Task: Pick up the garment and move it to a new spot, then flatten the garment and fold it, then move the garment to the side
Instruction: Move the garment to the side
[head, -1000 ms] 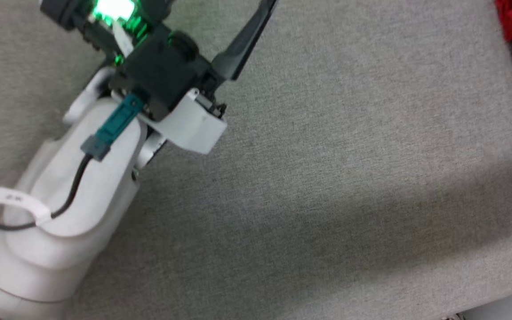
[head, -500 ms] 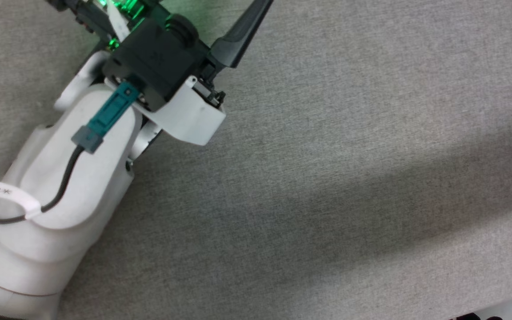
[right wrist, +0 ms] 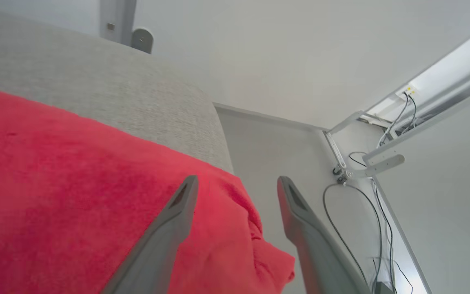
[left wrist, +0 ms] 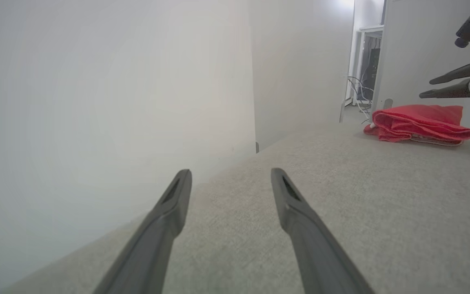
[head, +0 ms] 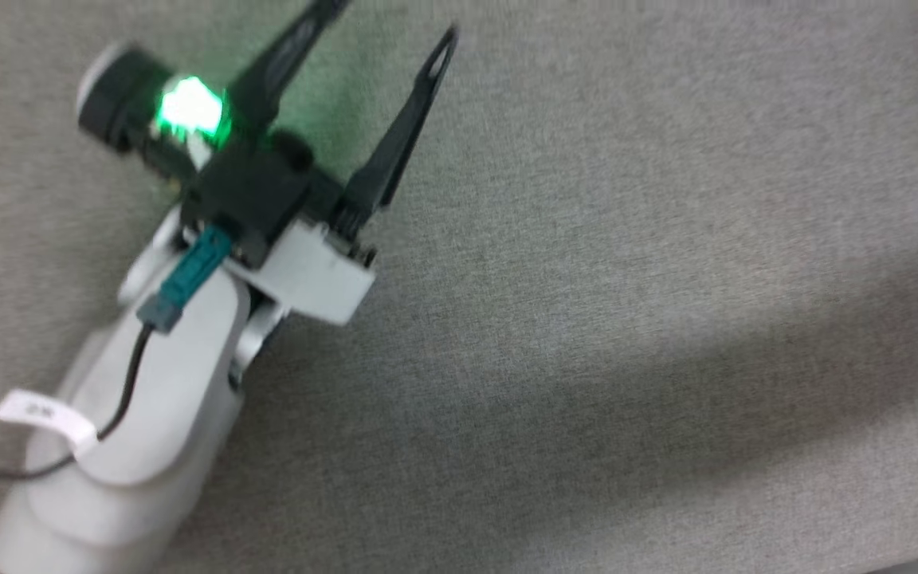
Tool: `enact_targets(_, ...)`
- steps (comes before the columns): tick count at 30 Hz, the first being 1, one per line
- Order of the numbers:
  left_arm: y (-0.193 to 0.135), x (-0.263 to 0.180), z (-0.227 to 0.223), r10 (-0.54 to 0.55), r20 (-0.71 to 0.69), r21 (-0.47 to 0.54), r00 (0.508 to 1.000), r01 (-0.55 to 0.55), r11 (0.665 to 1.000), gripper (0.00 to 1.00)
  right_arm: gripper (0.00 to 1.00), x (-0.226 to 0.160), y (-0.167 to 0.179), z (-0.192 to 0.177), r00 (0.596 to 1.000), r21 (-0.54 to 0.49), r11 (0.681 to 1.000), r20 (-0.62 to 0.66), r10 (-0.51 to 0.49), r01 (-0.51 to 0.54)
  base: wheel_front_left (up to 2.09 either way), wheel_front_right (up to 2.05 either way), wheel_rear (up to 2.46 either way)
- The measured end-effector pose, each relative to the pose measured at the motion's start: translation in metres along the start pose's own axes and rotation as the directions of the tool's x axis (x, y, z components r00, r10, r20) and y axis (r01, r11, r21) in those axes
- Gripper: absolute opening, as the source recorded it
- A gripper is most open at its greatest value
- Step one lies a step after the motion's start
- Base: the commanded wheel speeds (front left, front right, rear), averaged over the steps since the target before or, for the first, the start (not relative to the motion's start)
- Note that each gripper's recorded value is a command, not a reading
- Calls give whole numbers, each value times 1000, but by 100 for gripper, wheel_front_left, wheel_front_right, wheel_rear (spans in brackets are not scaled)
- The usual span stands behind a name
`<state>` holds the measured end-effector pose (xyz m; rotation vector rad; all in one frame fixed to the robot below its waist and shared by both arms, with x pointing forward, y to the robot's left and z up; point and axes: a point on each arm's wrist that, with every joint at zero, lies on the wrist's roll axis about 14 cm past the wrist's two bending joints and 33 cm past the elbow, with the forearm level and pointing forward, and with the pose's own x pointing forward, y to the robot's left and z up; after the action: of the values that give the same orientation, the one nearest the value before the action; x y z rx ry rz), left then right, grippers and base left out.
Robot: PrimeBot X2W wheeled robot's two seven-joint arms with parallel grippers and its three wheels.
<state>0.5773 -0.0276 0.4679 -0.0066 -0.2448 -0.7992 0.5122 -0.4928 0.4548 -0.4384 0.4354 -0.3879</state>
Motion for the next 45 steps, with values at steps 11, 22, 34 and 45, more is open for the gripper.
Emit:
enact_targets(11,-1,-86,24,205,-133,-42,970,-212,976,100,100,-61,89,17,961,102,961,133,244,-258,0,0,0)
enact_targets(22,4,-192,57,459,-202,-28,865,-474,880,100,100,-139,154,30,890,279,855,273,366,-437,0,0,0)
enact_targets(34,8,-278,101,638,-149,6,755,-645,764,100,100,-201,192,82,780,313,748,471,412,-585,0,0,0)
enact_targets(45,-5,-318,125,689,-96,6,718,-692,722,100,100,-239,179,106,725,317,729,597,344,-607,0,0,0)
